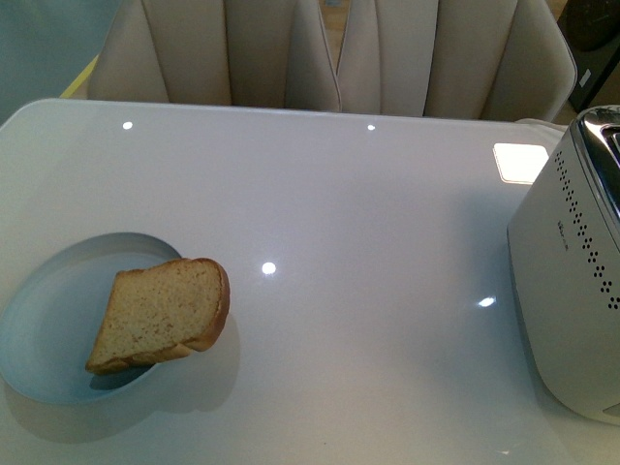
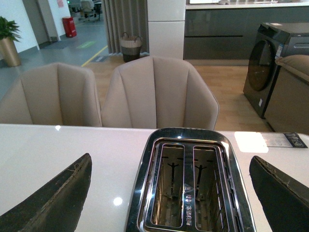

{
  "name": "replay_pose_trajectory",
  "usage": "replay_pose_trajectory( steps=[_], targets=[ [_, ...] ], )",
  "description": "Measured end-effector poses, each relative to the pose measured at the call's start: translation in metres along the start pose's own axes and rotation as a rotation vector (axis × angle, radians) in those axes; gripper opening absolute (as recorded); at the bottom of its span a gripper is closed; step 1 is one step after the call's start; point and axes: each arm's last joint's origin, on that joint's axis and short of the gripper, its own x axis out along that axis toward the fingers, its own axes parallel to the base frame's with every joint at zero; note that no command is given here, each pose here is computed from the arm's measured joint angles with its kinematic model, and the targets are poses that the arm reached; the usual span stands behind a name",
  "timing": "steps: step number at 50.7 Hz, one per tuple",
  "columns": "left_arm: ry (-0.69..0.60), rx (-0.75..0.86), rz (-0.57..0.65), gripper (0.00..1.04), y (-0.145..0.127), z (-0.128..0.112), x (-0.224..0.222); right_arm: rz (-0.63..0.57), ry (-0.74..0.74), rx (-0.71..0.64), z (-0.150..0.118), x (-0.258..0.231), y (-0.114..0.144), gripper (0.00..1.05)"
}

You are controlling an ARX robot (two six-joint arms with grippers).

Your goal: Left arm holds plate, right arm toasts bread

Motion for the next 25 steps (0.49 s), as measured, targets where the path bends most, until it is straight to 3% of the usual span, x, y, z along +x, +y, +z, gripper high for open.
replay_pose_trajectory(
  steps=[25],
  targets=[
    [0.0, 0.0, 0.0, 0.98, 0.0, 0.0, 0.0, 0.0, 0.0, 0.0, 0.0, 0.0, 0.0, 0.96]
  ],
)
